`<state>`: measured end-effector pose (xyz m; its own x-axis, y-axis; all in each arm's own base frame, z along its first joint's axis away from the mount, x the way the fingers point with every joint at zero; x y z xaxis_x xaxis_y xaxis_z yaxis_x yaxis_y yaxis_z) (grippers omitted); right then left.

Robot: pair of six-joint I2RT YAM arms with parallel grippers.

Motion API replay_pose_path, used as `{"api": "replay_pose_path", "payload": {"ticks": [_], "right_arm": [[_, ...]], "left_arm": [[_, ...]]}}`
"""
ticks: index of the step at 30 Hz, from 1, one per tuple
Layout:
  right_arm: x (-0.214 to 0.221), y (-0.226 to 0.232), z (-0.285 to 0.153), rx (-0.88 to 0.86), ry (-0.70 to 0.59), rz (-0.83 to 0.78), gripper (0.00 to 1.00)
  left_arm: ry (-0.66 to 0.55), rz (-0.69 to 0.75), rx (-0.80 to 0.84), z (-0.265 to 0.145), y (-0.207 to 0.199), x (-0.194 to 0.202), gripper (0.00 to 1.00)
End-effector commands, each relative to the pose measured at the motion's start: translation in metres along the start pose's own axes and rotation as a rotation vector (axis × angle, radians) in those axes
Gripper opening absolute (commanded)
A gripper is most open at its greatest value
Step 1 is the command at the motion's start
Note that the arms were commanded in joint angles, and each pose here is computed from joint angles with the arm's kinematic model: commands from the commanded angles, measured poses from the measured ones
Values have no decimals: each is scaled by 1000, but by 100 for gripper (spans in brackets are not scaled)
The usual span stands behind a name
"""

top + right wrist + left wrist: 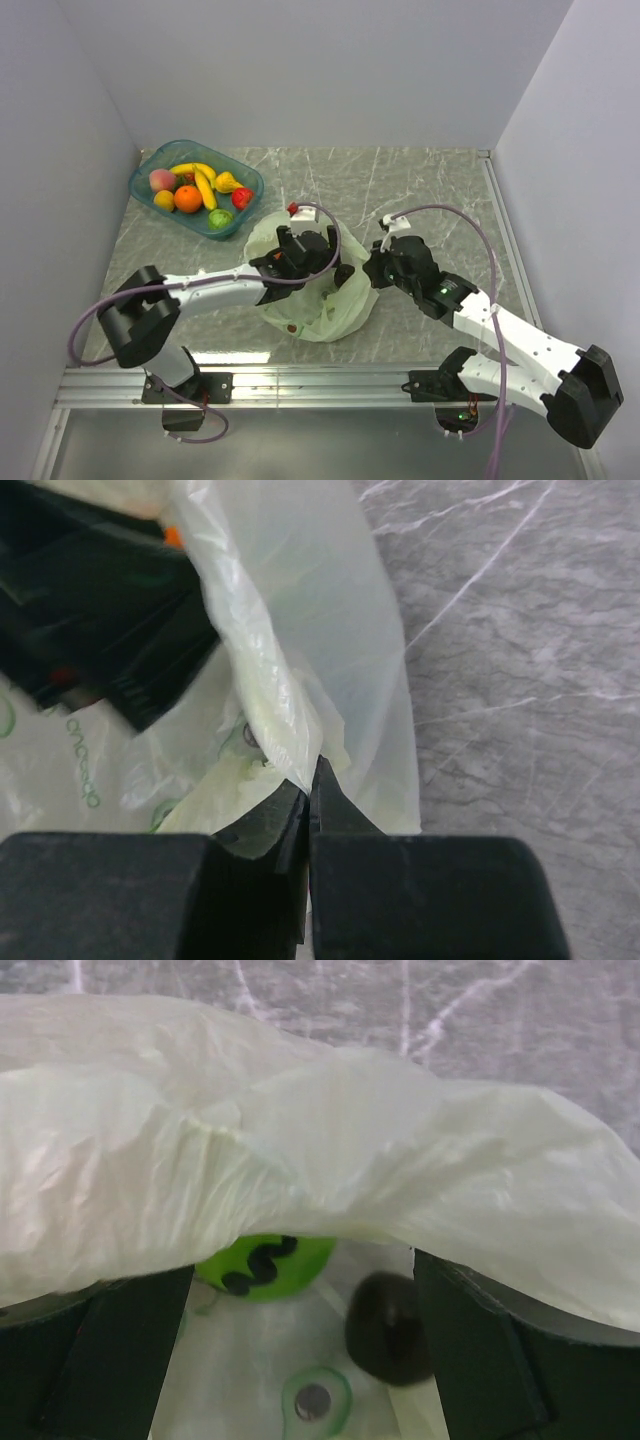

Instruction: Untie the knot of the plastic bag and take out the fruit

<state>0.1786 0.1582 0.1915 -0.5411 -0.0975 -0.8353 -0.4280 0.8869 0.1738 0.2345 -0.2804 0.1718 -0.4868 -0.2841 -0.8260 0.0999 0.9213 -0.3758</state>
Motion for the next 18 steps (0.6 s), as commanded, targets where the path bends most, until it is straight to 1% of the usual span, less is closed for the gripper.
{"api": "replay_pose_path", "payload": {"ticks": [1, 5, 7, 12, 18], "right_arm": [[-11, 12, 0, -85, -23, 22, 0], [-8, 18, 5, -147, -6, 50, 0], [-6, 21, 7, -177, 1, 56, 0], [1, 23, 13, -194, 29, 72, 0], [3, 21, 17, -179, 30, 71, 0]], "left_arm": [[-135, -21, -27, 20, -11, -21, 97], [-137, 17, -103, 47, -5, -10, 98], [-141, 18, -117, 56, -6, -10, 98], [-113, 46, -149, 79, -3, 1, 99], [-52, 65, -156, 91, 1, 19, 96]]}}
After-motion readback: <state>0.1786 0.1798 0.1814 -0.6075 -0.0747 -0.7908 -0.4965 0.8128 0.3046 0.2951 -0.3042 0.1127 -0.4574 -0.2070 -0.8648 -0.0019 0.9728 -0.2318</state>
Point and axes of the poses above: each gripper's point midway between its finger pads, its own z axis out along the fingers, its own y axis along the line the jaws close on, x = y × z, the point moved 9 cm from there along -z, back along the fingers, and after that the axes turned 6 degrees about -z, right-handed, at the moved point
